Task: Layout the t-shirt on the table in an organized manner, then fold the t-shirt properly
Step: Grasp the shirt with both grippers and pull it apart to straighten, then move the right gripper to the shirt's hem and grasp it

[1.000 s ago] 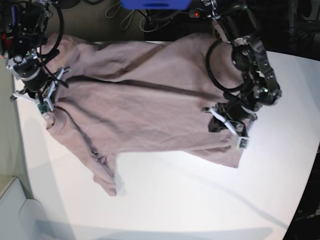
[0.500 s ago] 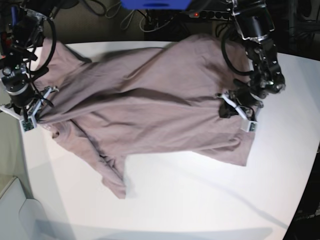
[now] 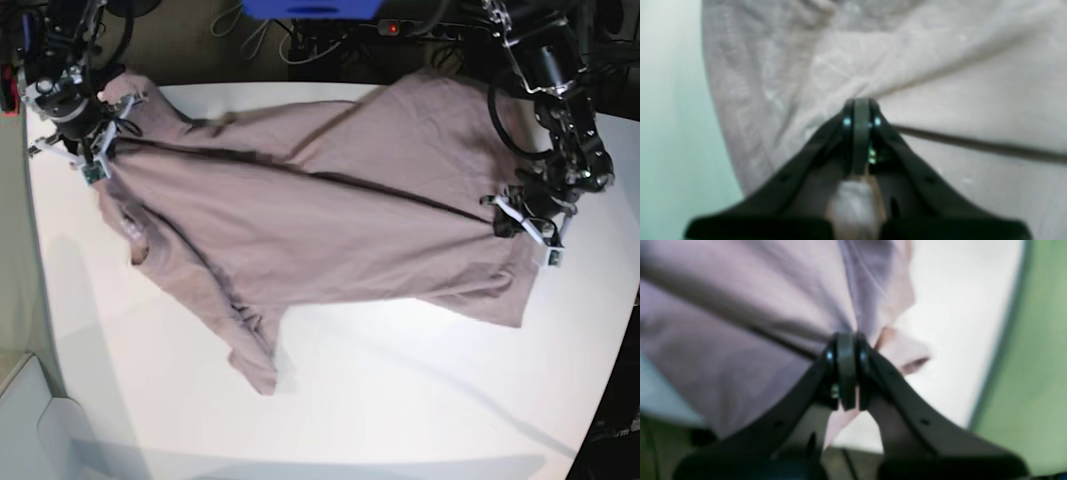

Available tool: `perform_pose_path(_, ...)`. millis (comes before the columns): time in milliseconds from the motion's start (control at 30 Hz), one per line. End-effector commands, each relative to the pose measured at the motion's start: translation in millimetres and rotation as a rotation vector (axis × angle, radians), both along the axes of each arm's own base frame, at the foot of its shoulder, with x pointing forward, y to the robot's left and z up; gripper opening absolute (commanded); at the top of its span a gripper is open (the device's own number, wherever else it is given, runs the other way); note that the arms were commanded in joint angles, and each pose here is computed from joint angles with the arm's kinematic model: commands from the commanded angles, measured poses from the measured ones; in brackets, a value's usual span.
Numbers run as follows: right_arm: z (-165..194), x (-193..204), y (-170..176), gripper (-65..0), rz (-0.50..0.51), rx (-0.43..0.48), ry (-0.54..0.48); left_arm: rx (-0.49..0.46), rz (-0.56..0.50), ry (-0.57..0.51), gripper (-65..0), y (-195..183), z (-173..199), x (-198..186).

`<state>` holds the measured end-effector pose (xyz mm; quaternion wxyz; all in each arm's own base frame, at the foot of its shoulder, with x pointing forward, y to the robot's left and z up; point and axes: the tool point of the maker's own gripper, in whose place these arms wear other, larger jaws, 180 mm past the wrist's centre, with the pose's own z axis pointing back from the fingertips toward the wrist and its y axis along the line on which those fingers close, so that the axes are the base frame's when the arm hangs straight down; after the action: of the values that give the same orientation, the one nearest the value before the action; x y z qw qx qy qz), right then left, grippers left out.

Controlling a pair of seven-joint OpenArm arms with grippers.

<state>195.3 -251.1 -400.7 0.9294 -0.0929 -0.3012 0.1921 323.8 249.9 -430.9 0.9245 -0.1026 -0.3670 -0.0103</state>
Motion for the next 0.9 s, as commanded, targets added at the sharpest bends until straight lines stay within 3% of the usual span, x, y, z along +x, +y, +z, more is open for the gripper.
perform_pose_path(0, 4, -4, 0, -65.0, 0.006, -0.007, -0.009, 0.046, 0.012, 0.012, -64.8, 12, 5, 5)
perform_pose_path(233, -8, -29, 3, -63.5, 0.017, -0.003, 0.057, 0.067, 0.012, -0.042, -64.8, 21, 26, 29)
perform_pose_path(333, -2, -26, 3, -56.5, 0.019, -0.011, 0.039, 0.070, 0.008, -0.053, -64.8, 21, 31, 34)
perform_pose_path(467, 12, -20, 5, -40.2, 0.029, -0.030, 0.004, 0.070, 0.012, -0.061, -64.8, 22, 34, 37)
perform_pose_path(567, 28, -16, -12, -32.6, -0.006, -0.084, -0.012, 0.074, 0.012, -0.061, -64.8, 23, 34, 37)
perform_pose_path(767, 71, -1, -74, -32.2, -0.186, -0.179, -0.140, 0.102, 0.022, -0.036, -64.8, 42, 32, 30)
perform_pose_path(867, 87, 24, -83, -32.2, -0.226, -0.168, -0.220, 0.103, 0.028, -0.018, -64.8, 49, 27, 26)
